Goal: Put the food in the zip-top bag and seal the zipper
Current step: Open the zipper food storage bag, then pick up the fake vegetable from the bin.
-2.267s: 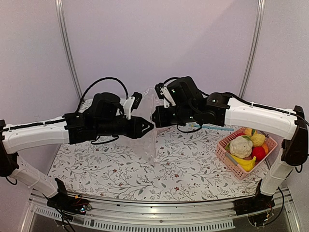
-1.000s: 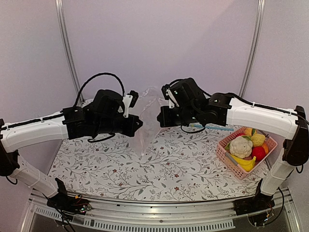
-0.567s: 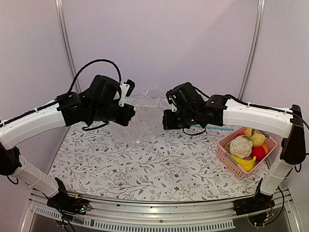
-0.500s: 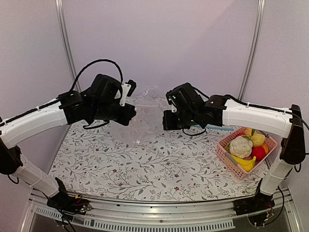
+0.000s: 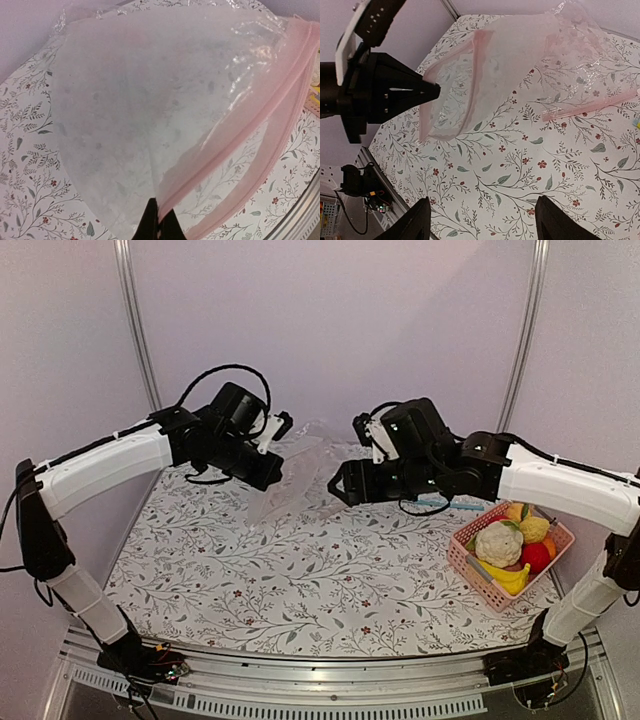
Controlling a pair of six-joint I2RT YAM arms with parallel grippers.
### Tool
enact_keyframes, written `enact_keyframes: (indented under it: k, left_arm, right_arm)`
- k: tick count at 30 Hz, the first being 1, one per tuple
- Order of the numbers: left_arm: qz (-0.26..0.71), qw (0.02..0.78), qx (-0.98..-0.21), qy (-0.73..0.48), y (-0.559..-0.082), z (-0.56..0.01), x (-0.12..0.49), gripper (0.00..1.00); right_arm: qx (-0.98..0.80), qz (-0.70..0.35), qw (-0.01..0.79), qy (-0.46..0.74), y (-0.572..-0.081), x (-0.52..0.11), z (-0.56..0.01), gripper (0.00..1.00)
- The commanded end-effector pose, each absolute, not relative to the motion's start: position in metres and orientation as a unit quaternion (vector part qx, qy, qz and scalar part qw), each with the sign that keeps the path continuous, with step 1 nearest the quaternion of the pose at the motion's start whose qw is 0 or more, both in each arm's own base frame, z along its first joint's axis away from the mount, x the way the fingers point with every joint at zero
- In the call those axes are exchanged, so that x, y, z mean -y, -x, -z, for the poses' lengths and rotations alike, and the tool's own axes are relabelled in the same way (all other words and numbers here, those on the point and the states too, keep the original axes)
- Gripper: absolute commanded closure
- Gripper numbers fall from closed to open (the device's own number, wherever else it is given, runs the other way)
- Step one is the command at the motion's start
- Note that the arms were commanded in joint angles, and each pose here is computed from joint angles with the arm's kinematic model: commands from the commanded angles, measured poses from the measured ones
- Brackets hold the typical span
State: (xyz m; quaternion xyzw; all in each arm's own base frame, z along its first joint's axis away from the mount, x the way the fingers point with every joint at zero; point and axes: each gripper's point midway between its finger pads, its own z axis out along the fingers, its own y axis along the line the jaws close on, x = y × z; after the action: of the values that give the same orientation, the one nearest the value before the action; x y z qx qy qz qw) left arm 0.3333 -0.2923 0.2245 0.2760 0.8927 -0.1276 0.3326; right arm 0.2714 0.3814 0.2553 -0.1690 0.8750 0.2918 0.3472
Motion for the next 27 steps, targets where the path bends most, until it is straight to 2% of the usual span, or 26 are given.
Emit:
enact_keyframes:
  k: [1, 5, 9, 11, 13, 20, 27]
  left_arm:
    - [0.111, 0.327, -0.898, -0.273, -0.343, -0.223, 0.271, 1.00]
    - [0.122, 0.333, -0.901, -0.252, -0.349, -0.221, 0.257, 1.00]
    - [0.135, 0.339, -0.896, -0.251, -0.348, -0.224, 0.255, 1.00]
    - [0.141, 0.338, -0.895, -0.253, -0.346, -0.223, 0.257, 1.00]
    - [0.143, 0.336, -0.895, -0.255, -0.344, -0.221, 0.257, 1.00]
    - [0.142, 0.337, -0.895, -0.257, -0.343, -0.222, 0.254, 1.00]
    - [0.149, 0.333, -0.894, -0.258, -0.341, -0.221, 0.257, 1.00]
  right_arm:
    - [-0.859, -0.294, 0.383, 0.170, -0.262, -0.352, -0.287, 0.24]
    - [-0.870, -0.246, 0.401, 0.151, -0.265, -0.312, -0.286, 0.16]
    - [-0.907, -0.156, 0.388, 0.054, -0.288, -0.235, -0.258, 0.15]
    - [-0.913, -0.127, 0.388, -0.001, -0.291, -0.199, -0.249, 0.07]
    - [-0.914, -0.102, 0.388, -0.053, -0.290, -0.166, -0.240, 0.04]
    - [-0.902, 0.022, 0.381, -0.203, -0.264, -0.052, -0.210, 0.01]
    - [-0.909, 0.051, 0.321, -0.260, -0.258, -0.005, -0.168, 0.01]
